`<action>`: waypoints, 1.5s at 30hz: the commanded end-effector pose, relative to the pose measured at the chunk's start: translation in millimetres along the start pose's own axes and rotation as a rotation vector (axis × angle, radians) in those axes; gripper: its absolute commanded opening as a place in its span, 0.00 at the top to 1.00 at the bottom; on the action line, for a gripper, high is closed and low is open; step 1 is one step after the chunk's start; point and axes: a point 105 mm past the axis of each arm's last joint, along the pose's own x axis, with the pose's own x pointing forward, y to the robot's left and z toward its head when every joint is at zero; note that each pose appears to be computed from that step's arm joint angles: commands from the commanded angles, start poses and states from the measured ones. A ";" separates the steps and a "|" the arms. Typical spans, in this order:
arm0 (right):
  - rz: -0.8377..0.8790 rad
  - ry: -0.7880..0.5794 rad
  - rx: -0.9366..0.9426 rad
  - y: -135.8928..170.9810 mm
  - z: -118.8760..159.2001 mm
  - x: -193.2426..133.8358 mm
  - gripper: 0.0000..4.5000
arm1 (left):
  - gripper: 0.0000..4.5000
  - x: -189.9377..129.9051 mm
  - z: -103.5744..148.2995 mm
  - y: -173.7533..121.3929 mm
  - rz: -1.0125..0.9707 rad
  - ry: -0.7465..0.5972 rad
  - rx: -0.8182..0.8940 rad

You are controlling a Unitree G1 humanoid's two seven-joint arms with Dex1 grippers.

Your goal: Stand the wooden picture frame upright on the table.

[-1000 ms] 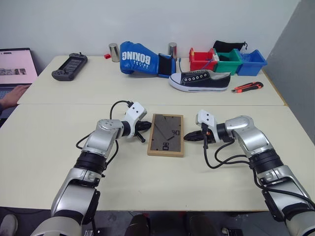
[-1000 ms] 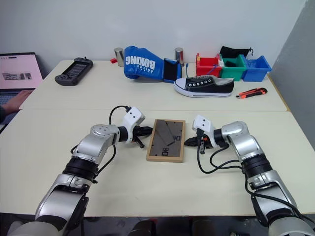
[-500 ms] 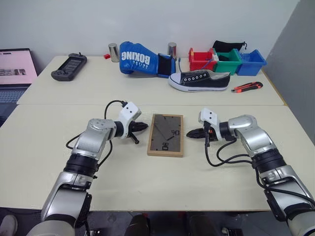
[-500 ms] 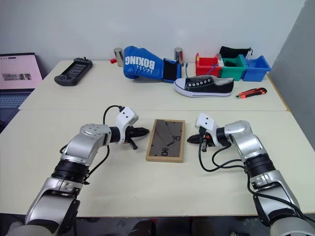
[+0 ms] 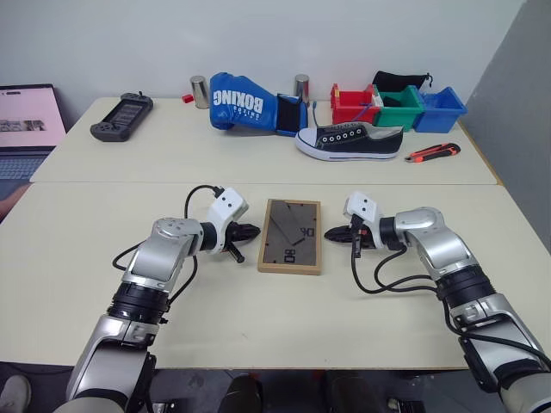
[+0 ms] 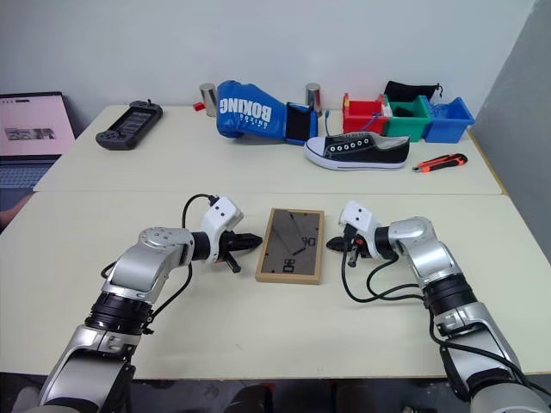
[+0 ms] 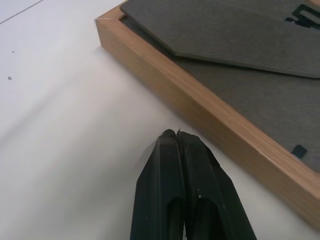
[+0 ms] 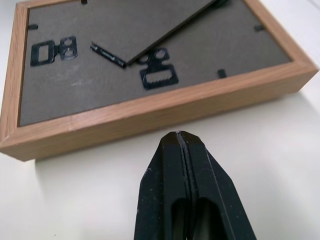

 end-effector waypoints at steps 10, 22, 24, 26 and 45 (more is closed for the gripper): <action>0.005 -0.026 -0.041 0.8 10.4 -2.6 1.00 | 0.99 -8.1 10.1 2.1 0.017 -0.038 0.009; 0.020 -0.040 -0.040 6.2 13.7 1.0 1.00 | 0.99 -8.3 10.9 -9.3 -0.045 -0.035 0.009; 0.036 -0.040 -0.045 10.0 14.3 3.1 1.00 | 0.99 -8.5 11.1 -13.8 -0.073 -0.033 0.008; 0.049 -0.044 -0.050 13.3 16.5 5.1 1.00 | 0.99 -9.1 12.0 -18.6 -0.101 -0.035 0.005; 0.109 -0.059 -0.048 32.4 22.6 6.7 1.00 | 0.99 -19.4 10.7 -43.7 -0.227 -0.005 0.009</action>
